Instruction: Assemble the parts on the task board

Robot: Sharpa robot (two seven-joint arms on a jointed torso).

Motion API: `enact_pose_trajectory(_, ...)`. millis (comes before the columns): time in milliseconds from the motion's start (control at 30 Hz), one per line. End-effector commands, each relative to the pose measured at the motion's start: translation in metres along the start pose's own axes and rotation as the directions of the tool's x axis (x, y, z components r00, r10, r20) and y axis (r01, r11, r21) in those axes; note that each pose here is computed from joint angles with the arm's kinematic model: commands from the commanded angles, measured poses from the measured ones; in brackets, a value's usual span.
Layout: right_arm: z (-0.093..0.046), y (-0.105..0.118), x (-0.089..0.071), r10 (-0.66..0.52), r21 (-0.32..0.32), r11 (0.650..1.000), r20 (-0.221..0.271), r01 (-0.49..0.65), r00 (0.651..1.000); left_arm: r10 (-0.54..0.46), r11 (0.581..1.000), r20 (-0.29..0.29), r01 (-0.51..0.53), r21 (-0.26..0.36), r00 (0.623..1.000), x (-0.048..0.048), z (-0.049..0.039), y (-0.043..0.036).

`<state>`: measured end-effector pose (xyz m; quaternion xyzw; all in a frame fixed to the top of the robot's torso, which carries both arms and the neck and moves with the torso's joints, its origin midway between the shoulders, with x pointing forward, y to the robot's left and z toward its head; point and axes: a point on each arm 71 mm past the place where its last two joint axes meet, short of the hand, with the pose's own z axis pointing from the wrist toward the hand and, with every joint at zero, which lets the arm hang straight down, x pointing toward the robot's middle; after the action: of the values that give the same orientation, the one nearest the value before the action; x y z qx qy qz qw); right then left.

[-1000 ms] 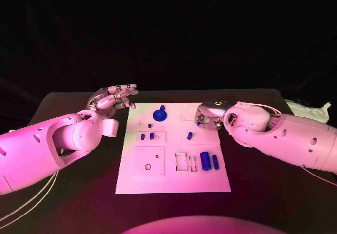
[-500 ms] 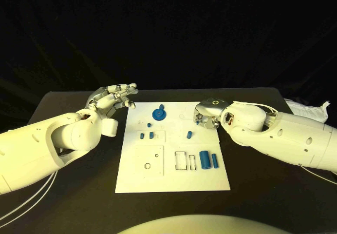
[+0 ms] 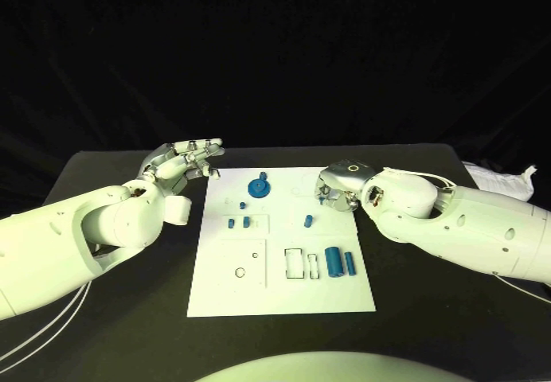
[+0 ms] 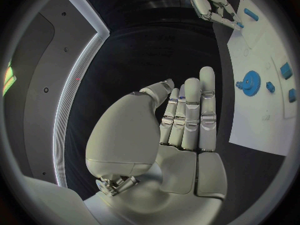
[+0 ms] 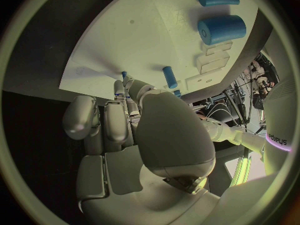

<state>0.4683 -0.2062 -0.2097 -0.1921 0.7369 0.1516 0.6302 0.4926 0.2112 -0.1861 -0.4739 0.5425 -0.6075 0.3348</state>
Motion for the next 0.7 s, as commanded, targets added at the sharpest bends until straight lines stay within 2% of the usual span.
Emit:
enact_pose_trajectory(33,-0.002,0.000,-0.007,0.031,0.012,0.999,0.050,-0.032,0.998,0.001,1.000,-0.022,-0.001,0.002,1.000,0.0018,0.0000,-0.0005)
enact_pose_trajectory(433,-0.010,0.009,-0.018,0.069,-0.005,0.998,0.068,-0.069,0.995,0.008,1.000,-0.016,-0.008,0.001,1.000,-0.0016,-0.0011,-0.0011)
enact_pose_trajectory(533,-0.011,0.020,-0.023,0.094,-0.039,0.995,0.086,-0.091,0.992,0.009,1.000,-0.012,-0.009,0.001,1.000,-0.0029,-0.0015,-0.0013)
enact_pose_trajectory(700,-0.014,0.050,-0.031,0.144,-0.130,0.983,0.121,-0.128,0.982,0.009,1.000,-0.012,-0.009,0.001,1.000,-0.0030,-0.0009,-0.0011)
